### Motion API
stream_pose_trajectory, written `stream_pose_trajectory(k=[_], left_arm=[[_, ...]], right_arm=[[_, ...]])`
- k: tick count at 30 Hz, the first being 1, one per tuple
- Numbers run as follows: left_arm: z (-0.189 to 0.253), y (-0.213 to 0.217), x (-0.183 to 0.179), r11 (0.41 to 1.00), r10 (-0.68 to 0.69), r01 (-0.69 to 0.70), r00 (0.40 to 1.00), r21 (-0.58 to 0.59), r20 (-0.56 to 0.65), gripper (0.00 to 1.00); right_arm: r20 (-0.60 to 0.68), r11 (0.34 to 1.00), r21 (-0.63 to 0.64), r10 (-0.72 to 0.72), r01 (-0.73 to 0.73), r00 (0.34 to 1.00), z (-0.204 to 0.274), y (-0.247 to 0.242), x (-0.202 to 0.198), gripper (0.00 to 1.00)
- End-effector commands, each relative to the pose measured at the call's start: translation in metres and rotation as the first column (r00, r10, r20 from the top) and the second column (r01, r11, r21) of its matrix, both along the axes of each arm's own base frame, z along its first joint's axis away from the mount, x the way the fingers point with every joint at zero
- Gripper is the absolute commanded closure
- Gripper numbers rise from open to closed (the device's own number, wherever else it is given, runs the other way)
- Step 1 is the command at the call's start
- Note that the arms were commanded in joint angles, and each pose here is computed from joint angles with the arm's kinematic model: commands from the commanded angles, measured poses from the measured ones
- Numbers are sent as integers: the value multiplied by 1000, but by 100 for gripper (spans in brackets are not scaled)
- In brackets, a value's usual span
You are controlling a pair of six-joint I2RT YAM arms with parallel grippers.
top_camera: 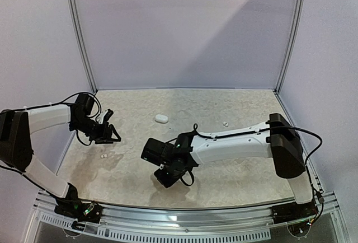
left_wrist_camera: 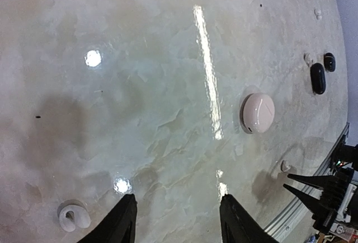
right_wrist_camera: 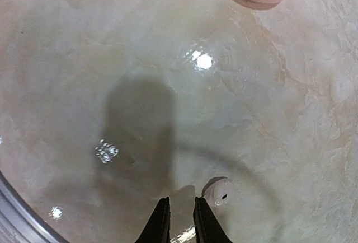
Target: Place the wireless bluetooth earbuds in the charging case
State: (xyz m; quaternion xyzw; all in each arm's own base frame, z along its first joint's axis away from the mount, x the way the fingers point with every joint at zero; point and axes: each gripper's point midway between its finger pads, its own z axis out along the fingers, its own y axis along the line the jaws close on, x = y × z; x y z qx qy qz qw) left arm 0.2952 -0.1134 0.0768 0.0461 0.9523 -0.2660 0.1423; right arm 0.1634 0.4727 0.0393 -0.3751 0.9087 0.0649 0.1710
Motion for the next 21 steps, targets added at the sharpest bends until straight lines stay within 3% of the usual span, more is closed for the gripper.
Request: stream_pose_trajectory(k=[1,21], left_arm=[[1,1,-1,1000,4,-4,1000,-19,11,49],[-2,0,-1,1000,4,-4,1000,-23,-2,48]], right_arm=[[31,995,-83,-44,47,999,-13,-11,4,82],[39,987,-118,-105,109,994,-20,-25,30,83]])
